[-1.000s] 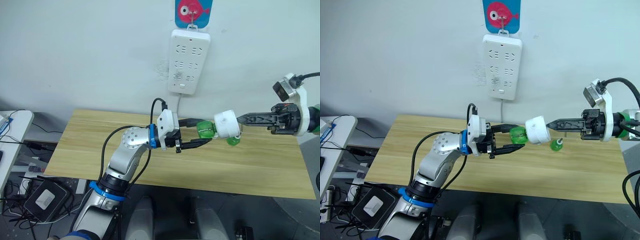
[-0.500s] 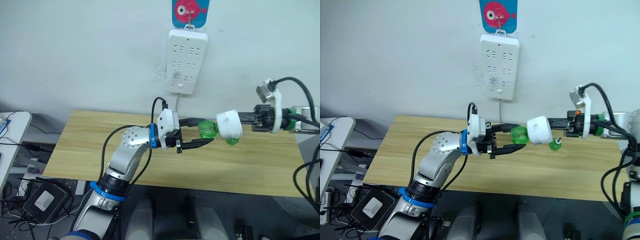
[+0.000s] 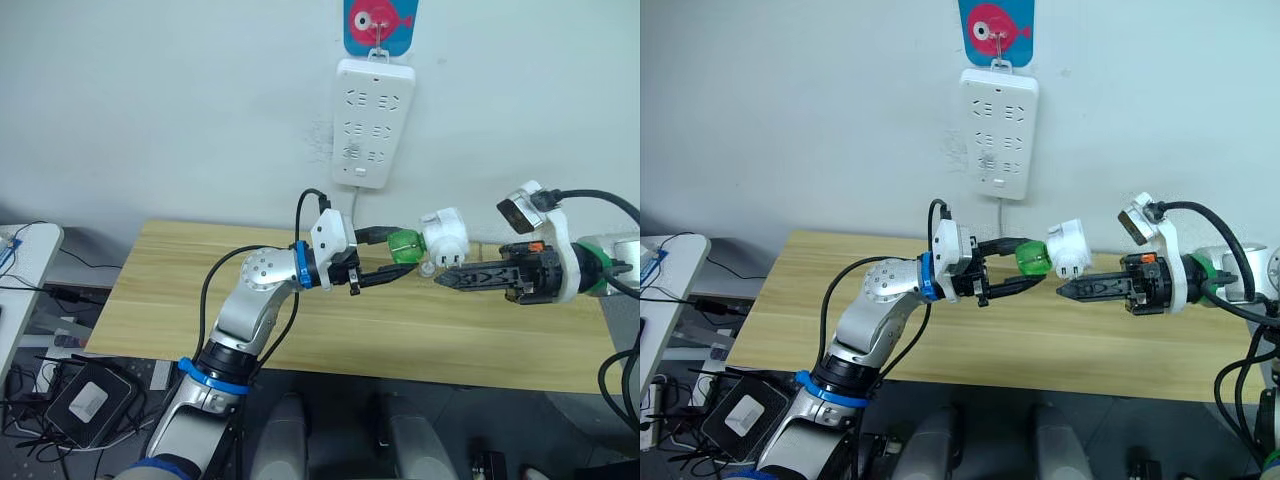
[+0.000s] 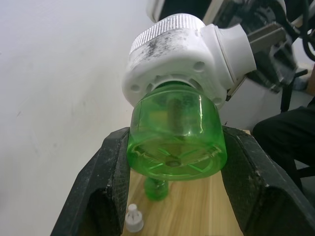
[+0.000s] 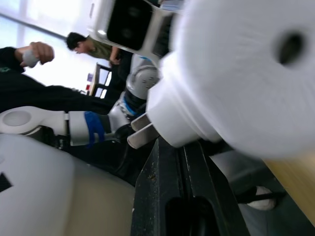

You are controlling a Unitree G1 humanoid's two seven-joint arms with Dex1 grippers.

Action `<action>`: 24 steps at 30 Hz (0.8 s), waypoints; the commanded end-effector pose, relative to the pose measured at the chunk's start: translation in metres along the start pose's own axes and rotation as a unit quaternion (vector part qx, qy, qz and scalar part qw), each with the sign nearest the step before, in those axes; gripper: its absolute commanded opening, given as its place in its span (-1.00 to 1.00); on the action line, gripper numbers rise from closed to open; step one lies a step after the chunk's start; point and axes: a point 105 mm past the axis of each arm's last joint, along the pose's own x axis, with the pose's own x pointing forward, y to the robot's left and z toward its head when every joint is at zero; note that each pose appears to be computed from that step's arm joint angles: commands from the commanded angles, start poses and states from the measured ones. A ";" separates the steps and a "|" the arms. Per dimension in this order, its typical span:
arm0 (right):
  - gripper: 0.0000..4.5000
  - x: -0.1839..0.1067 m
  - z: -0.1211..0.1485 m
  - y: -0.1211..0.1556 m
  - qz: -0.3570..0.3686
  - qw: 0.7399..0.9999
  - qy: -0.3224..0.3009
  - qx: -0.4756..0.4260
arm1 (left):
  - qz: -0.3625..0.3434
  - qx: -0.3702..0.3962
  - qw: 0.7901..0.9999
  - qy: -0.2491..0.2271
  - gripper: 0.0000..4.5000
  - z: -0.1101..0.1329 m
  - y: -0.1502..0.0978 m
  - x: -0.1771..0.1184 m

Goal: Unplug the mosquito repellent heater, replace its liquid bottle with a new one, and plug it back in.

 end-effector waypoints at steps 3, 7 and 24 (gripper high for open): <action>-0.99 0.004 0.028 0.009 -0.009 0.999 -0.027 -0.044 | -0.010 0.016 1.000 -0.015 0.01 0.009 -0.004 0.004; -0.99 0.004 0.046 -0.002 -0.046 0.996 -0.056 -0.057 | -0.019 0.012 1.000 -0.015 0.01 0.008 -0.007 0.005; -0.99 0.001 0.035 -0.062 -0.137 0.982 0.008 -0.130 | -0.050 -0.028 0.998 -0.036 0.01 0.018 -0.021 0.002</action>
